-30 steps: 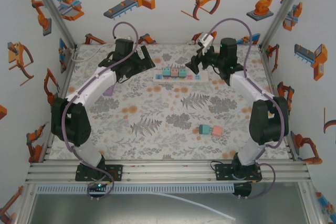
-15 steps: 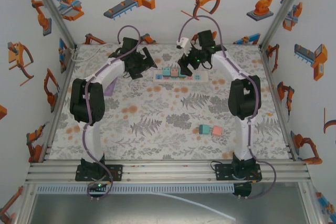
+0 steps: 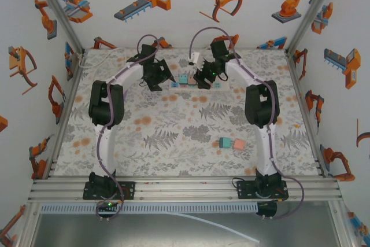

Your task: Pull the plug off the socket

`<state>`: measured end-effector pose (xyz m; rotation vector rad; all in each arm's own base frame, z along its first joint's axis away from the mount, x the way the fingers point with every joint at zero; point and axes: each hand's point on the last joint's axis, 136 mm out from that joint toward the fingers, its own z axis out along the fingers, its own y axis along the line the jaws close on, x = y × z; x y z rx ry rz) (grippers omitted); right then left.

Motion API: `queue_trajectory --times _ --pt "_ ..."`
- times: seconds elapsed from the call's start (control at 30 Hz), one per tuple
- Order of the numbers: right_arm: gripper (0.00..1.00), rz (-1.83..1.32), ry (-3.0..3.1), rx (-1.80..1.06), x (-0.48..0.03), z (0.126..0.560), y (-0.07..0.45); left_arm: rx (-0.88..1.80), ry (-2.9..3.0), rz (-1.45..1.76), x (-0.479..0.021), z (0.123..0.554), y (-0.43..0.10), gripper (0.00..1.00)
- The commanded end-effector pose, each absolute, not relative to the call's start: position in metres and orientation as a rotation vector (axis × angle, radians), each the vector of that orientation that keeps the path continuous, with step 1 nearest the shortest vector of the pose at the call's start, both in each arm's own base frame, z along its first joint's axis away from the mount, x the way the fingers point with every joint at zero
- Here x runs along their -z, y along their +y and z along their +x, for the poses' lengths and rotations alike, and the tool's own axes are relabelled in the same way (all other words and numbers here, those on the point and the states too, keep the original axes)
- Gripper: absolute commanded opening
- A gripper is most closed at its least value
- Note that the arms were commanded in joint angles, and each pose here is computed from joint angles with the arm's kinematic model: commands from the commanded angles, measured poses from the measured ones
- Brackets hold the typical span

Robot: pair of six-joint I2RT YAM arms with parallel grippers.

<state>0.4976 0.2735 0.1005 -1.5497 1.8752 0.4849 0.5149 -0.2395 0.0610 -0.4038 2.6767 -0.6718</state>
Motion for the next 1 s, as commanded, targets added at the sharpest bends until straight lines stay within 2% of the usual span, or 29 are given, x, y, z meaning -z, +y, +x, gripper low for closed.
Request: queue_trajectory --times 0.0,0.13,0.37,0.7,0.97 --pt "0.65 -1.586 1.828 -0.474 -0.102 0.502 0.277 0.689 2.718 -0.368 -0.059 0.512 -0.244 0.72" --pt "0.6 -1.623 1.833 -0.483 -0.096 0.496 0.275 0.682 2.726 -0.351 -0.054 0.511 -0.244 0.67" --pt "0.49 -1.635 1.837 -0.502 -0.091 0.495 0.275 0.672 2.773 -0.325 -0.035 0.502 -0.244 0.48" --pt "0.27 -1.676 1.795 -0.571 -0.095 0.489 0.282 0.634 2.819 -0.279 -0.019 0.49 -0.241 0.47" --pt "0.16 -1.651 1.765 -0.632 -0.121 0.487 0.289 0.599 2.826 -0.278 -0.014 0.487 -0.239 0.45"
